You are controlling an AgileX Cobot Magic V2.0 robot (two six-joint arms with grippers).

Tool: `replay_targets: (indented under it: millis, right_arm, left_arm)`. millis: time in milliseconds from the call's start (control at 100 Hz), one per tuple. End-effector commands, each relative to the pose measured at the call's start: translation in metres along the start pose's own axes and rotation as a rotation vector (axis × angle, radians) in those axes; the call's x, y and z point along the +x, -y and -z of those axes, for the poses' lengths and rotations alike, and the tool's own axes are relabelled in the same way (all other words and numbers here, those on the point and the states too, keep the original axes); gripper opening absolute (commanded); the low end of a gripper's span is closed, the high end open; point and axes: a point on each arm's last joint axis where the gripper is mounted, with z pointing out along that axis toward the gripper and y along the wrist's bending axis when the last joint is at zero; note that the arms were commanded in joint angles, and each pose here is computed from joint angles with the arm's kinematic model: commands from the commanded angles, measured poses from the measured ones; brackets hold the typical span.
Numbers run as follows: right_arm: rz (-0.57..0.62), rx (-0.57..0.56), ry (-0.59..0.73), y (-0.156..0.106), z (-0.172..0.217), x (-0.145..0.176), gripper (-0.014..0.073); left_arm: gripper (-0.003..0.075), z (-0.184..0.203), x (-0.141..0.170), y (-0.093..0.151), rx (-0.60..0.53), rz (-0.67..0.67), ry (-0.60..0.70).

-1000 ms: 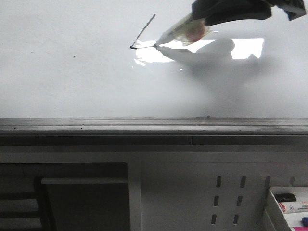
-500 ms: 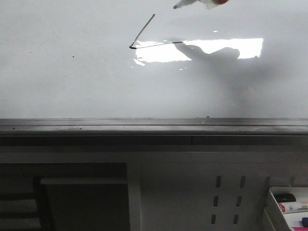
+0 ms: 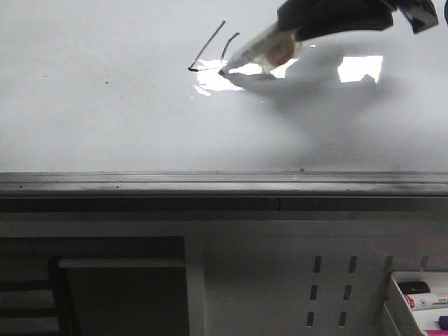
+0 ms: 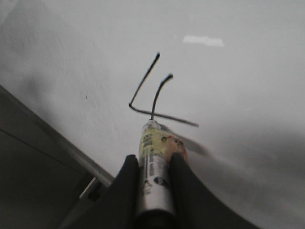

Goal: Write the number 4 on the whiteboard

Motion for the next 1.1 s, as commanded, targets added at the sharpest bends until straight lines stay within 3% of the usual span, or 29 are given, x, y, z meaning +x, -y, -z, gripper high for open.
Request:
replay_targets:
  millis: [0, 110, 240, 410, 770, 1090]
  right_arm:
    - [-0.021, 0.009, -0.016, -0.001, 0.004, 0.006, -0.0044]
    - [-0.03, -0.042, -0.039, -0.007, 0.008, 0.015, -0.0045]
    - [0.024, -0.086, 0.068, -0.026, 0.031, -0.003, -0.0045]
    - [0.08, -0.135, 0.127, -0.043, 0.051, -0.016, -0.0045]
    - [0.081, -0.288, 0.04, -0.058, 0.054, -0.011, -0.0045]
    - [0.09, -0.358, -0.003, -0.063, 0.056, -0.006, -0.0045]
  left_arm:
    - [0.0491, 0.004, -0.014, -0.003, -0.036, 0.026, 0.082]
    - [0.0491, 0.004, -0.014, -0.003, -0.036, 0.026, 0.082]
    - [0.0491, 0.003, -0.014, 0.0, -0.021, 0.019, 0.082]
    - [0.0491, 0.0, -0.014, 0.023, 0.099, -0.024, 0.081]
    - [0.0491, -0.026, -0.003, 0.091, 0.348, -0.199, 0.089]
    - [0.0491, -0.039, 0.004, 0.102, 0.369, -0.211, 0.056]
